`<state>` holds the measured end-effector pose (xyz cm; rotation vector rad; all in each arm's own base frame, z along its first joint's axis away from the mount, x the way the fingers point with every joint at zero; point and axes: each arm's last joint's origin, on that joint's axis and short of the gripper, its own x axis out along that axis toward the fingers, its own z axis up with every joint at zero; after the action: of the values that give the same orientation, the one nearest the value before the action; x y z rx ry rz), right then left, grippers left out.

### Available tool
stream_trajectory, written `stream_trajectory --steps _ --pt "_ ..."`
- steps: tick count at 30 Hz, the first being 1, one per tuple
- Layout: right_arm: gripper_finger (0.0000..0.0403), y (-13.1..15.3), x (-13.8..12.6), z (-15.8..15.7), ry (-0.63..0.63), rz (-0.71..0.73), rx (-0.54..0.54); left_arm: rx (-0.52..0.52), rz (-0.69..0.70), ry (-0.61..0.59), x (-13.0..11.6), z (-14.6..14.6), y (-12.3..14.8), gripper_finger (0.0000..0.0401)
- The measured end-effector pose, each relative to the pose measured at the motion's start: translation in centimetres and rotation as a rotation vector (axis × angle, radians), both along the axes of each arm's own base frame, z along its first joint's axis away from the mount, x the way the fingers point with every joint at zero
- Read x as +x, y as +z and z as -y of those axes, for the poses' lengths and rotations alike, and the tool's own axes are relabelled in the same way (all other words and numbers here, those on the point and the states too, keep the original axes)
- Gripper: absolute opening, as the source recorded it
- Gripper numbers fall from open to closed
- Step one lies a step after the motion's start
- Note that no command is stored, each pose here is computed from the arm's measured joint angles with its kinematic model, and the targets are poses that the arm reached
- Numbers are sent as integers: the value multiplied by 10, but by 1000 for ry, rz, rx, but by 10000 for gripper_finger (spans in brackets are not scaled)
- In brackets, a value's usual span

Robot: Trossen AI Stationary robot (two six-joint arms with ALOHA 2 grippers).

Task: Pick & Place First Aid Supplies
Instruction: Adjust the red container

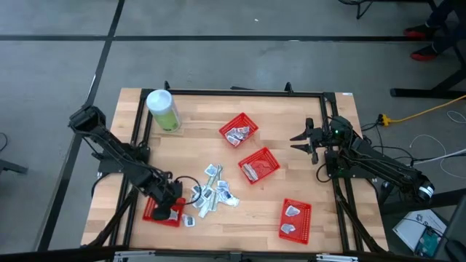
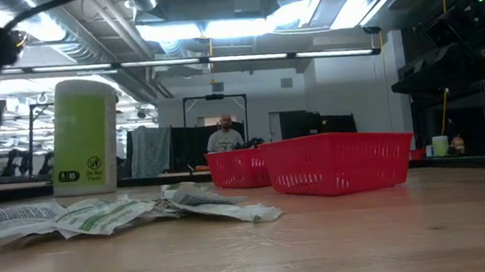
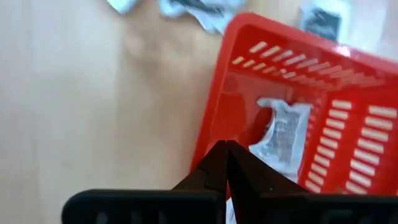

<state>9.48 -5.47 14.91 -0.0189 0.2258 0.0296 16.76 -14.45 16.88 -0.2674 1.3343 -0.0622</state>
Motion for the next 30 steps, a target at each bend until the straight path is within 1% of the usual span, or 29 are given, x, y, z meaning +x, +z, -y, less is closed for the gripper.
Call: stream_trajectory --steps 4,6,13,19,21,23,26,30 --pt "126 0 0 0 0 0 0 49 30 36 8 -11 0 3" --pt "126 0 0 0 0 0 0 84 24 71 11 -19 -1 1" --pt "126 0 0 0 0 0 0 288 -33 208 14 -52 -3 3" --pt "126 0 0 0 0 0 0 410 -83 311 16 -79 -3 2" --pt "126 0 0 0 0 0 0 466 -93 341 16 -88 -3 3" --pt "126 0 0 0 0 0 0 531 -77 377 18 -96 -2 2" --pt "126 0 0 0 0 0 0 615 -35 381 22 -106 3 1" --pt "126 0 0 0 0 0 0 683 43 375 32 -115 22 3"
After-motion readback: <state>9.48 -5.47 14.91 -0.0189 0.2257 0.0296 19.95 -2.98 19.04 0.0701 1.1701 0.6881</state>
